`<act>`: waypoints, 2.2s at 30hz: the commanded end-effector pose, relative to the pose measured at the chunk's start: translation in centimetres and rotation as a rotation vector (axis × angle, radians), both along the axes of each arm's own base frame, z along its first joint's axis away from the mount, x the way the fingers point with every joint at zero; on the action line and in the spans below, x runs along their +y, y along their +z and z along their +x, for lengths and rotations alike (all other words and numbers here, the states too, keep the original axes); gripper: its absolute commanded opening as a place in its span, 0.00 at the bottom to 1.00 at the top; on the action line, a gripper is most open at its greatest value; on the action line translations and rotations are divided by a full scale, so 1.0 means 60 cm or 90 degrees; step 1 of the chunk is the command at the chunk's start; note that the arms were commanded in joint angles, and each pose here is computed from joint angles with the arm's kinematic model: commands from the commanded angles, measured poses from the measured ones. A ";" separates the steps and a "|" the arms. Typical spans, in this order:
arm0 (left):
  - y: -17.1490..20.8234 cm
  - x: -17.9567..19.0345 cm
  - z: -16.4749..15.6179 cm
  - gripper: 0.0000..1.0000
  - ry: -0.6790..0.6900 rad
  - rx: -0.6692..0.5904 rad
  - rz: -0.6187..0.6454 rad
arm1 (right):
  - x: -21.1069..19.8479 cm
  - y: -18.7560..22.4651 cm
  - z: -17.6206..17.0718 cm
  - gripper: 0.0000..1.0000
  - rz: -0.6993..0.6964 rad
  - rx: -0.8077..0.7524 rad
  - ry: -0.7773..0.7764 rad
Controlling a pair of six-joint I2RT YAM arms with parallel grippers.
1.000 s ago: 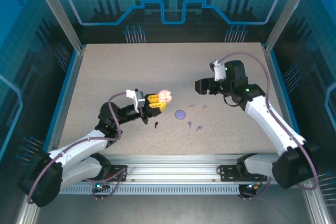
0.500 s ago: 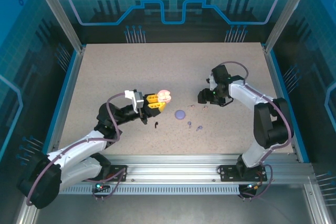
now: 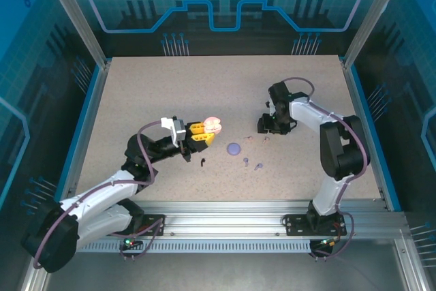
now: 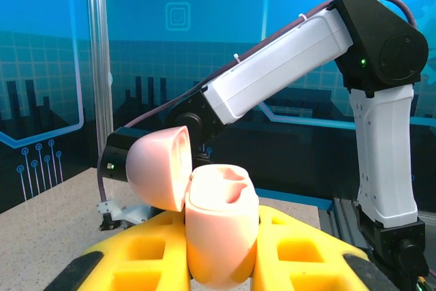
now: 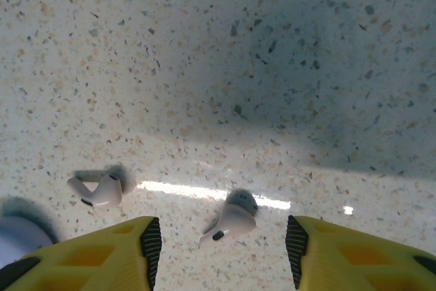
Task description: Insert the wireless bluetooth earbuds into the charging case
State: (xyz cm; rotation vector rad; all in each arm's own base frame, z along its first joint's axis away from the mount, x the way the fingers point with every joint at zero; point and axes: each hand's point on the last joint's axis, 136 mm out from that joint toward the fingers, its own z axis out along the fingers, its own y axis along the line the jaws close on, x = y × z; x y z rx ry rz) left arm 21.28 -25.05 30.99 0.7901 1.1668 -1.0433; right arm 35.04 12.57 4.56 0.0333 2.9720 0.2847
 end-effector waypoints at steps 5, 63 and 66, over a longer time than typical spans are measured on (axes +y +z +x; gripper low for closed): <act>0.011 0.003 -0.015 0.03 -0.007 -0.025 -0.004 | 0.007 -0.015 -0.011 0.52 -0.035 0.042 0.007; -0.023 0.001 0.000 0.04 0.004 0.026 0.006 | 0.052 -0.041 -0.036 0.27 0.004 0.094 0.041; -0.024 -0.001 0.002 0.04 0.002 0.028 0.004 | 0.050 -0.045 -0.039 0.27 -0.001 0.099 0.043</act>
